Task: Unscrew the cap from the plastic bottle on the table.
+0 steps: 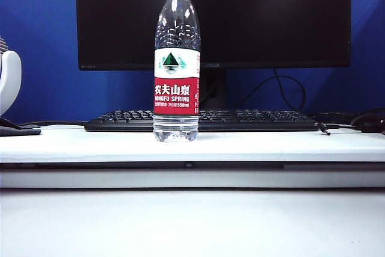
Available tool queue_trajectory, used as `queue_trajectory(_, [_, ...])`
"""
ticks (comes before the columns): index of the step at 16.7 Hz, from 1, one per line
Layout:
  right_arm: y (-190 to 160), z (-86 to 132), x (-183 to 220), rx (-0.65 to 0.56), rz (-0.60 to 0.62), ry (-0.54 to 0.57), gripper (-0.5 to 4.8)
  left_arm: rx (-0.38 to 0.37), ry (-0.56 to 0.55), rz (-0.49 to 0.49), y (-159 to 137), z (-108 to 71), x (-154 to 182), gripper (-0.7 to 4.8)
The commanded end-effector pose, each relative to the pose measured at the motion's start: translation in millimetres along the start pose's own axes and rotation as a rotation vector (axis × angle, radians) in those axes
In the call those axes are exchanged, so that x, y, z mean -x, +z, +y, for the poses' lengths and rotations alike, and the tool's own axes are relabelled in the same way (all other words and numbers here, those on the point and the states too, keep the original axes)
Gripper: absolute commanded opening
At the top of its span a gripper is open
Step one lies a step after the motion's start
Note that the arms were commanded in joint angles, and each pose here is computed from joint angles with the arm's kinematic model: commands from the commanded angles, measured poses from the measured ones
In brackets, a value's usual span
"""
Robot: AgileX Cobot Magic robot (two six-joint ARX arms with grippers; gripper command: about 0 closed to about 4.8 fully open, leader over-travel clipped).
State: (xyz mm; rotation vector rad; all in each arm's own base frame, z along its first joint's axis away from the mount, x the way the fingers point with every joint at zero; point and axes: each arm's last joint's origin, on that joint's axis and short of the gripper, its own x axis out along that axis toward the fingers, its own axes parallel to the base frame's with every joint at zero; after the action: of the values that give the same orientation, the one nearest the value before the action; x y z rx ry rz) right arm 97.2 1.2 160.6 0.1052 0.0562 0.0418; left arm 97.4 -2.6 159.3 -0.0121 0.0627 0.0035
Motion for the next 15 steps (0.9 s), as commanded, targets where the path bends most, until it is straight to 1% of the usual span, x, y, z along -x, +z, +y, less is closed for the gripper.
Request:
queue_trajectory(1, [2, 0, 0, 0.0, -0.023, 0.005, -0.01, 0.001, -0.004, -0.016, 2, -0.2, 0, -0.03])
queue_trajectory(3, [3, 1, 0, -0.001, -0.025, 0.011, -0.01, 0.087, -0.019, -0.018, 2, -0.6, 0, -0.03])
queue_trajectory(4, [4, 1, 0, -0.014, -0.039, 0.022, -0.01, 0.14, -0.048, -0.02, 2, -1.4, 0, -0.03])
queue_trajectory(5, [7, 2, 0, -0.043, -0.064, 0.052, -0.01, 0.205, -0.107, -0.027, 4, -3.1, 0, -0.03])
queue_trajectory(6, [12, 4, 1, -0.088, -0.112, 0.11, 0.0, 0.29, -0.224, -0.043, 8, -6.3, 1, -0.04])
queue_trajectory(7, [25, 8, 4, -0.151, -0.229, 0.226, 0.0, 0.399, -0.483, -0.126, 22, -12.7, 6, -0.04])
queue_trajectory(8, [36, 10, 8, -0.191, -0.33, 0.279, 0.0, 0.449, -0.599, -0.22, 35, -15.4, 11, -0.04])
queue_trajectory(10, [54, 11, 17, -0.261, -0.522, 0.321, 0.04, 0.56, -0.734, -0.456, 60, -17.8, 26, -0.04])
queue_trajectory(11, [63, 12, 22, -0.289, -0.594, 0.311, 0.04, 0.601, -0.762, -0.543, 71, -18.1, 33, -0.04])
queue_trajectory(12, [87, 12, 33, -0.338, -0.708, 0.253, 0.03, 0.622, -0.807, -0.57, 90, -20.0, 42, -0.05])
queue_trajectory(14, [118, 13, 44, -0.359, -0.79, 0.205, 0.03, 0.612, -0.876, -0.591, 119, -22.5, 51, -0.05])
queue_trajectory(15, [159, 18, 49, -0.358, -0.841, 0.217, 0.03, 0.535, -0.944, -0.612, 153, -25.7, 56, -0.05])
